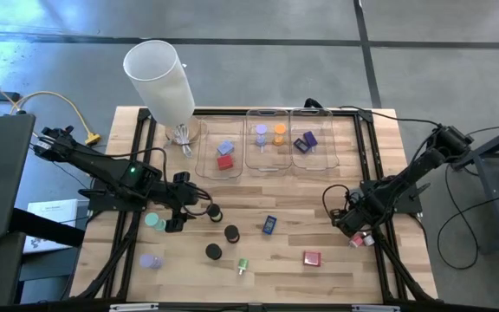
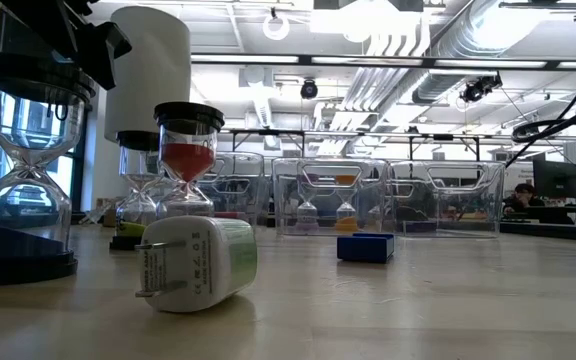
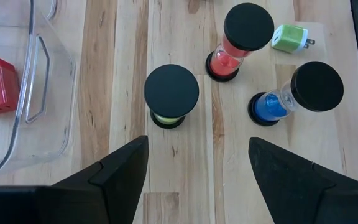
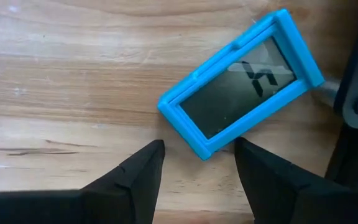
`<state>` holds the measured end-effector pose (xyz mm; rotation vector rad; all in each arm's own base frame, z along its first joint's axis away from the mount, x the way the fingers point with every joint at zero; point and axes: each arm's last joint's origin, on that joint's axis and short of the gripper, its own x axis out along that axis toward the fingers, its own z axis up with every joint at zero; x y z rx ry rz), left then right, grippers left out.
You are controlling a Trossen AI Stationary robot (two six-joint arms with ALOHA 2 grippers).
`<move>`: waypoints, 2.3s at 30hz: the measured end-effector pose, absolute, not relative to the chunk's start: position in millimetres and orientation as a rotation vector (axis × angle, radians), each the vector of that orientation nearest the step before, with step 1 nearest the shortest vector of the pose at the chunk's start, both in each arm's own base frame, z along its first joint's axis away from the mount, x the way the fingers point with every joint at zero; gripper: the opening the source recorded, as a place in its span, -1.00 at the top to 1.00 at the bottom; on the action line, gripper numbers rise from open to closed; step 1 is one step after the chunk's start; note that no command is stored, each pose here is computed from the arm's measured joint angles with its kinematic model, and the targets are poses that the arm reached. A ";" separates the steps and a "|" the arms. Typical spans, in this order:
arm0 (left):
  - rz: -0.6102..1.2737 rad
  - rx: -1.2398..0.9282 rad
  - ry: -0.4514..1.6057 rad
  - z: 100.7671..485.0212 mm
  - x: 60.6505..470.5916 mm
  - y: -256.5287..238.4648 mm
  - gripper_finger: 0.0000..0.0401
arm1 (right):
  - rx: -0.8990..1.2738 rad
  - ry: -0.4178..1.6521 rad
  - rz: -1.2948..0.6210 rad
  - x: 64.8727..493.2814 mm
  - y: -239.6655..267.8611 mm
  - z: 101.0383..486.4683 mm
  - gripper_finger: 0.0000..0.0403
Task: Pick & Place Office items
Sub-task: Put the light blue digital clock into the right transparent bin
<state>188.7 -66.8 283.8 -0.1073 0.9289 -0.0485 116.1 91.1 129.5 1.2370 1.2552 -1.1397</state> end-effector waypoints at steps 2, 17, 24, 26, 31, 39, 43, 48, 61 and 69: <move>-0.048 -0.107 0.929 283.8 188.7 -66.8 -0.35 | 1.231 1.259 -1.131 116.2 91.2 129.5 0.04; -0.048 -0.107 0.929 283.8 188.7 -66.8 -0.35 | 1.161 1.273 -1.067 116.6 91.0 129.6 0.04; -0.048 -0.107 0.929 283.8 188.7 -66.8 -0.35 | 1.152 1.272 -1.054 117.0 91.0 129.7 0.00; -0.048 -0.107 0.929 283.8 188.7 -66.8 -0.35 | 1.153 1.273 -1.050 117.1 91.2 129.7 -0.06; -0.048 -0.107 0.929 283.8 188.7 -66.8 -0.35 | 1.173 1.271 -1.045 118.2 92.2 130.0 -0.29; -0.048 -0.107 0.929 283.8 188.7 -66.8 -0.35 | 1.319 1.145 -1.208 118.2 90.9 130.0 -0.39; -0.048 -0.107 0.930 283.6 188.6 -66.8 -0.35 | 1.361 1.111 -1.257 117.9 90.5 130.0 -0.38; -0.043 -0.098 0.955 275.2 187.2 -66.2 -0.35 | 1.400 1.058 -1.306 117.7 89.7 129.9 -0.39; -0.053 -0.042 1.005 258.6 183.7 -65.0 -0.35 | 1.536 0.962 -1.460 126.0 75.3 129.4 -0.38; -0.100 0.044 1.002 258.4 183.7 -64.9 -0.35 | 1.609 0.950 -1.516 130.9 67.9 129.5 -0.38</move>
